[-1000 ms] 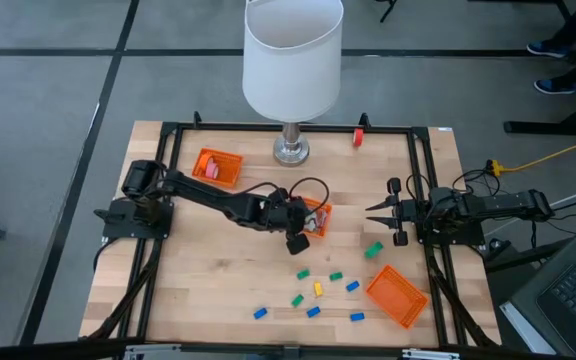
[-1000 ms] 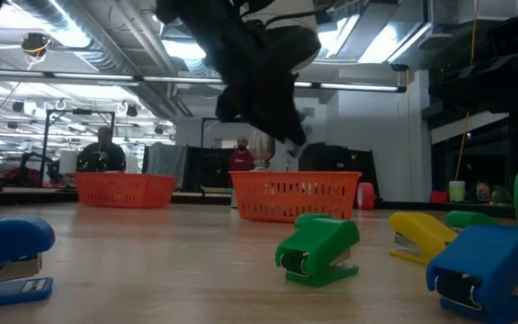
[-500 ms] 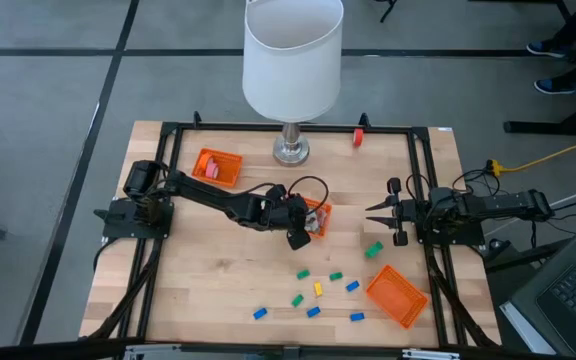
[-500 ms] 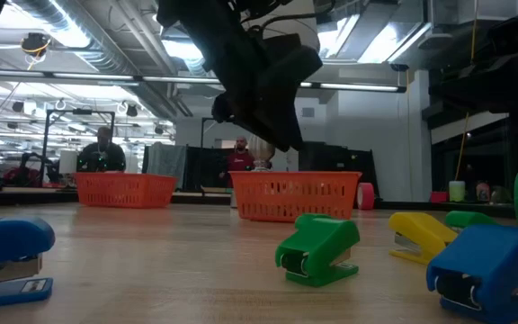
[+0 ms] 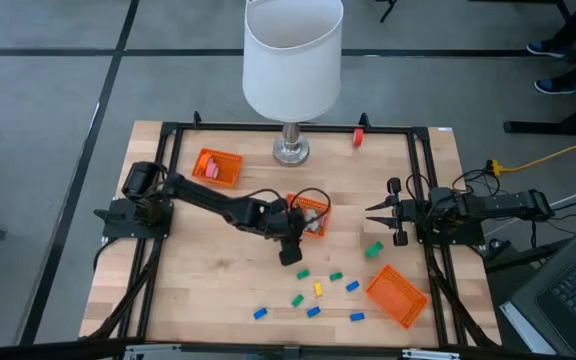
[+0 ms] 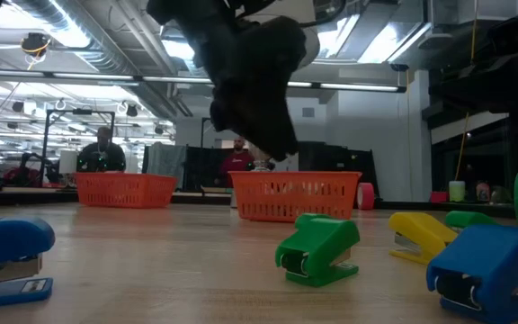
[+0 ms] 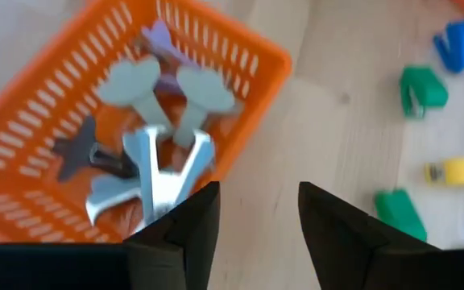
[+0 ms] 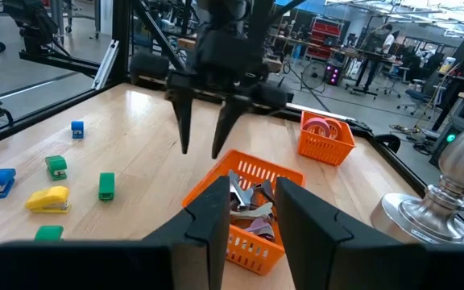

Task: Pick and place Stapler, Stapler remover, tape
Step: Move the middle orange bin to the top of the table

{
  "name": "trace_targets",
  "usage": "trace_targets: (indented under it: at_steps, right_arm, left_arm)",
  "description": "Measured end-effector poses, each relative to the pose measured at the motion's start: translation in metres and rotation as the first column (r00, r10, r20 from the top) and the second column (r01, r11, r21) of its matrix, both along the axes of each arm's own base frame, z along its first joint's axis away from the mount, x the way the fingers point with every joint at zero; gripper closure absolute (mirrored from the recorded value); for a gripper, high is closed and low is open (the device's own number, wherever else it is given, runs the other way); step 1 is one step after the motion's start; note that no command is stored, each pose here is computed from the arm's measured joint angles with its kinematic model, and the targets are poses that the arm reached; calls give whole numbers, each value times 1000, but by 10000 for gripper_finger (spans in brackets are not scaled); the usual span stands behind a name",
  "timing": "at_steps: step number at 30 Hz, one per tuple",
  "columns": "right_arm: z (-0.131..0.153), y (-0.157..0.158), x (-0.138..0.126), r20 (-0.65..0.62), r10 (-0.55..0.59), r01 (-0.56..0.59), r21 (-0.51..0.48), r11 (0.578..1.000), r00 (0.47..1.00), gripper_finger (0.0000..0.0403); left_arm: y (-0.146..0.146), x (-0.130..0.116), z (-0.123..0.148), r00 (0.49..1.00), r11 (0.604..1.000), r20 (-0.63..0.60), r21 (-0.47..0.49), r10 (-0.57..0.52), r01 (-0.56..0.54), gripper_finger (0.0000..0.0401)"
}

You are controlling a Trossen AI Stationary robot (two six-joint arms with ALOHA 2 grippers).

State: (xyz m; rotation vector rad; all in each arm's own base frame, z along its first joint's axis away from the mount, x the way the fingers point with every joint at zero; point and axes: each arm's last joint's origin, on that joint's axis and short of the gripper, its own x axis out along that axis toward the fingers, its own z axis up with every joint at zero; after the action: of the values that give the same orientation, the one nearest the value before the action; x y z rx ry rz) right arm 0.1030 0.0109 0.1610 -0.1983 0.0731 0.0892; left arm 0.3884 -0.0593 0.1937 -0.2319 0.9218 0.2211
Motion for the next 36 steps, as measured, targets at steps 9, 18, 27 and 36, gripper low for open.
trace_targets:
  at_steps: [9, 18, 27, 36]
  right_arm:
    - [0, 0, 0, 0, 0, 0, 0, 1000, 1000, 297]
    - [0, 0, 0, 0, 0, 0, 0, 1000, 1000, 297]
    - [0, 0, 0, 0, 0, 0, 0, 1000, 1000, 297]
    - [0, 0, 0, -1, 0, 0, 0, 1000, 1000, 297]
  left_arm:
    - [-23, -10, -3, 997, 999, -63, 3, -35, 36, 219]
    - [-35, -7, 1, 989, 983, 0, 107, -148, 147, 196]
    - [-41, 9, -4, 970, 972, 119, 128, -211, 196, 184]
    - [-42, 13, -16, 973, 972, 115, 146, -201, 183, 185]
